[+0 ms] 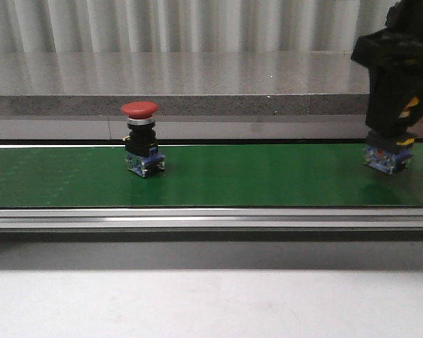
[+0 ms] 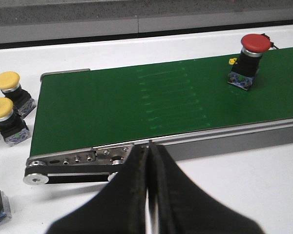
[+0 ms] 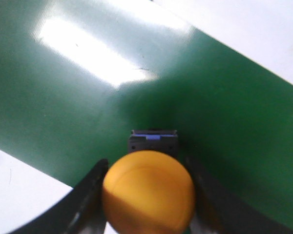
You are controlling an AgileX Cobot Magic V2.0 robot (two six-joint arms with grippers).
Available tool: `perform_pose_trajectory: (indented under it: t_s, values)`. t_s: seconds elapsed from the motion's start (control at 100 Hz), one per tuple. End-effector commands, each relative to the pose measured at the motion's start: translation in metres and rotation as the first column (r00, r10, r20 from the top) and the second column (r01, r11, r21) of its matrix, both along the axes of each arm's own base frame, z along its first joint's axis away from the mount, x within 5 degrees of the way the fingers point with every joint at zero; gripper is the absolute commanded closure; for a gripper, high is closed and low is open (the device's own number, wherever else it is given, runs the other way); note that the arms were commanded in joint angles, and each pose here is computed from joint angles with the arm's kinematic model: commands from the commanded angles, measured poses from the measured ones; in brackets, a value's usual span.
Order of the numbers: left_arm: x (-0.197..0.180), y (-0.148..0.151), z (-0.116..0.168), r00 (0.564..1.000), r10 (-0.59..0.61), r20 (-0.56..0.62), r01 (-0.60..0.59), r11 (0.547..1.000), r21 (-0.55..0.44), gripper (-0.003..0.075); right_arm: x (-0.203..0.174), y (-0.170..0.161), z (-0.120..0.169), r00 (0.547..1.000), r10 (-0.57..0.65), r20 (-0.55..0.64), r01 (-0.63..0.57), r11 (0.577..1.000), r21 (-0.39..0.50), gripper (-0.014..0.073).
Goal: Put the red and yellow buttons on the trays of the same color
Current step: 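Carry the yellow button with the right gripper into the yellow tray, release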
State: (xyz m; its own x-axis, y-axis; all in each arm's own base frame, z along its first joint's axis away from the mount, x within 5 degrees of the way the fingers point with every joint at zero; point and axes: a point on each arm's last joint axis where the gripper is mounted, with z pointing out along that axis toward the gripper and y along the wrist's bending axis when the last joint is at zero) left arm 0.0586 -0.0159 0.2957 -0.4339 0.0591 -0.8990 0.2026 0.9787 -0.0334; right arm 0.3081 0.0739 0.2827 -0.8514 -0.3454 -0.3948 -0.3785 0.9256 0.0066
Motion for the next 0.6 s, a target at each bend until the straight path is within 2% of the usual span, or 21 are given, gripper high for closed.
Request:
perform_pose_trajectory:
  t_s: [0.0,0.23,0.4,0.59]
  values:
    - [0.002,-0.001,0.013,0.997,-0.002,0.081,0.004,1.000,-0.025,0.0740,-0.005,-0.015,0.035,0.988,-0.062,0.139,0.057,0.998,0.036,0.0424]
    - [0.002,-0.001,0.013,0.997,-0.002,0.081,0.004,1.000,-0.025,0.0740,-0.012,-0.076,0.050,0.953,-0.249,0.174,0.249,0.968,0.021,0.0424]
    - [0.002,-0.001,0.013,0.997,-0.002,0.081,0.004,1.000,-0.025,0.0740,-0.016,-0.123,0.050,0.903,-0.388,0.183,0.395,0.919,-0.001,0.0424]
    - [0.002,-0.001,0.013,0.997,-0.002,0.081,0.004,1.000,-0.025,0.0740,-0.025,-0.162,0.050,0.845,-0.502,0.187,0.512,0.859,-0.007,0.0424]
